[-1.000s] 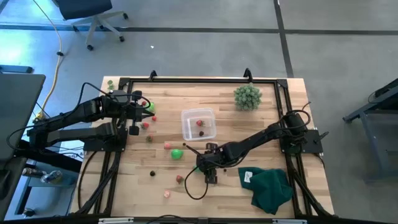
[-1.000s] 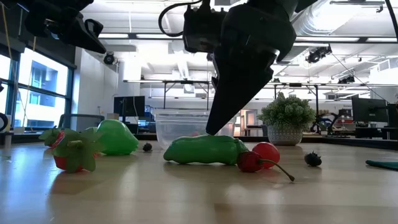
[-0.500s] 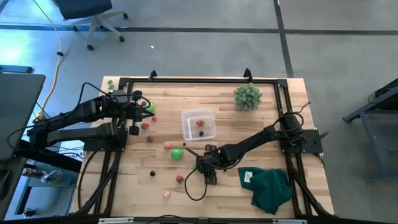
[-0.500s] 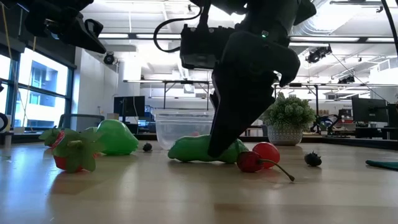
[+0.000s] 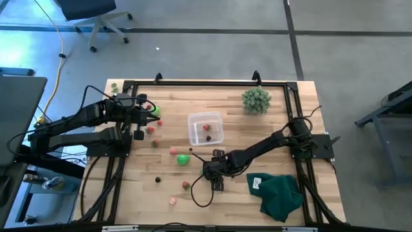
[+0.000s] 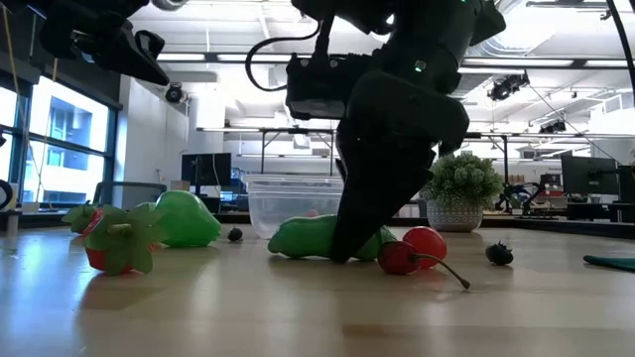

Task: Pick and placing Produce into tupperware
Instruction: Put the green pea pod into the transparent bin

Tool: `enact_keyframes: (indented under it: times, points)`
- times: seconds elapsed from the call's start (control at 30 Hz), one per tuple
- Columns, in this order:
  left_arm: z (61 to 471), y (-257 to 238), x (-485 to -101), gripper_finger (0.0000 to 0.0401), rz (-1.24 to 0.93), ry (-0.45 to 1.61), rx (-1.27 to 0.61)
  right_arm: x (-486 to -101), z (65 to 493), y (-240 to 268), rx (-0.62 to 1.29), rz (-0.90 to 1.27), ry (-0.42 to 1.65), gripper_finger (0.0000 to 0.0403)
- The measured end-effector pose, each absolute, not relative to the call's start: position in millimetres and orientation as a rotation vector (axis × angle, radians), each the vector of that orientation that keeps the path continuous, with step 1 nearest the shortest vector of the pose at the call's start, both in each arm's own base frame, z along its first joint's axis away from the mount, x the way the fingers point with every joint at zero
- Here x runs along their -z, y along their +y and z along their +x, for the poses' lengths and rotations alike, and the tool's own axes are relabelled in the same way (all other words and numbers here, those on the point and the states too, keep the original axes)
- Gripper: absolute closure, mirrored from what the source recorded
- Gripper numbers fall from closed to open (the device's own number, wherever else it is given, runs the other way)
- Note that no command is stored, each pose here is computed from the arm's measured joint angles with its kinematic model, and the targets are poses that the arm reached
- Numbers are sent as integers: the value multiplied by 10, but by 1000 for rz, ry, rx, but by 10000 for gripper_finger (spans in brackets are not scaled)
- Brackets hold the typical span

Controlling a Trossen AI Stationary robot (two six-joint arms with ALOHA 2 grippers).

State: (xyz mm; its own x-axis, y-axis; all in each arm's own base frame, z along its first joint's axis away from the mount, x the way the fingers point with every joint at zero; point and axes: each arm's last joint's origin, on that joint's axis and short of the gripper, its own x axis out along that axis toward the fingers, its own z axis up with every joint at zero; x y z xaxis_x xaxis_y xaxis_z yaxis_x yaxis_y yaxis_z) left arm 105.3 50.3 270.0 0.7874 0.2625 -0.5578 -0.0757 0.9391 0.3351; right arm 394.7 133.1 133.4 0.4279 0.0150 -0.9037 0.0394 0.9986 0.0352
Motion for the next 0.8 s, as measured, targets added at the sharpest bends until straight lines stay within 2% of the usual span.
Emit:
enact_keyframes:
  times: [0.57,0.8]
  points:
    - [1054,503,-2700,400,305,641,-185,-1331,3940,1324,47,80,1135,258]
    - [1054,503,-2700,400,305,641,-185,-1332,3941,1324,42,74,1134,273]
